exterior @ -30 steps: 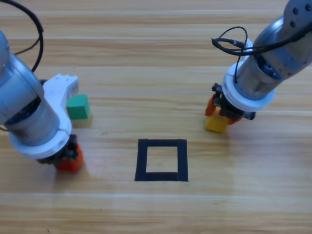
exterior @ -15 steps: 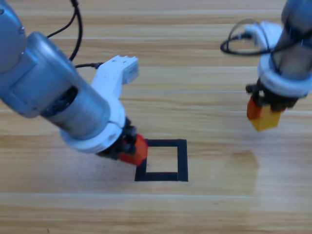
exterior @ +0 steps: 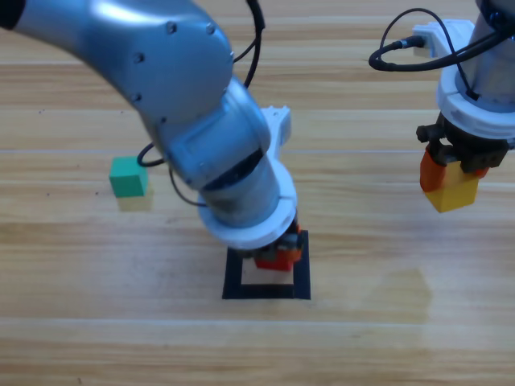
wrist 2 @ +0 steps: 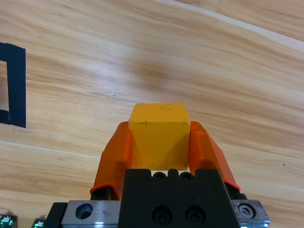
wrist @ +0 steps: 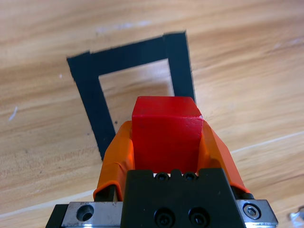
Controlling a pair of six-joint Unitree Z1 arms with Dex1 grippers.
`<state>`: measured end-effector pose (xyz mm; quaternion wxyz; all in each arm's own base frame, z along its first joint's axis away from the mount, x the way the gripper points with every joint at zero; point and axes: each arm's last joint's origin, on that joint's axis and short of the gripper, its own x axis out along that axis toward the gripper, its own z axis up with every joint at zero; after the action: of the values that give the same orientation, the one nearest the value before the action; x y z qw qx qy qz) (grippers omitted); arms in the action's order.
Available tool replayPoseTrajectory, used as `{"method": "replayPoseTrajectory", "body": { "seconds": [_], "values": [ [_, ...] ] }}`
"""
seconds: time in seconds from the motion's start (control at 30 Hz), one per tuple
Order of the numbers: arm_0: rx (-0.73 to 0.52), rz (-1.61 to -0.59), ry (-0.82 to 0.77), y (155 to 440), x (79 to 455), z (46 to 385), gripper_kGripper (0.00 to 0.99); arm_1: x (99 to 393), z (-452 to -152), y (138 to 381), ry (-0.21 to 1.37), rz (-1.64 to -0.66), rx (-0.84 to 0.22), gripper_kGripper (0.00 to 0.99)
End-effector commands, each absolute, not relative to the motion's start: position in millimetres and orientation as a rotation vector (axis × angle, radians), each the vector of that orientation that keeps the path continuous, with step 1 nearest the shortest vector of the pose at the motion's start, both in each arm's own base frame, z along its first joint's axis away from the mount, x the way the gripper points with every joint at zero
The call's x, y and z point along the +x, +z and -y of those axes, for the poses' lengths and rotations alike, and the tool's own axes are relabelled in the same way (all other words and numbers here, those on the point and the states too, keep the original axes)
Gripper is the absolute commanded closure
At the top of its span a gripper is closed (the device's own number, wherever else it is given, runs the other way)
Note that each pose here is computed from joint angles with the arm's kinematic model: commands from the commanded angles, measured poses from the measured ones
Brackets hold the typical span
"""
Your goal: Stack the blocks in the rectangular block: red at the bottom, yellow in the middle, green on top
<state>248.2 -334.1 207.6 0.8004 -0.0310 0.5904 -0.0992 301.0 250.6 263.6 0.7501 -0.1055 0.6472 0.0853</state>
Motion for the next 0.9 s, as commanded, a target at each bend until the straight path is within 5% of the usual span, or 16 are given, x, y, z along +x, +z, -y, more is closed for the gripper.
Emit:
{"method": "replayPoseTrajectory", "body": {
  "seconds": [0.03, 0.53, 0.9],
  "values": [
    [-0.038, -1.258, -0.154, 194, 249, 349, 0.858, 302, -247, 270, 0.199, -1.432, -0.174, 0.99],
    [-0.154, -1.316, -0.021, 200, 239, 347, 0.855, 302, -248, 276, 0.189, -1.425, -0.127, 0.99],
    [-0.098, -1.296, -0.056, 195, 222, 370, 0.853, 301, -250, 278, 0.213, -1.433, -0.109, 0.99]
  ]
}}
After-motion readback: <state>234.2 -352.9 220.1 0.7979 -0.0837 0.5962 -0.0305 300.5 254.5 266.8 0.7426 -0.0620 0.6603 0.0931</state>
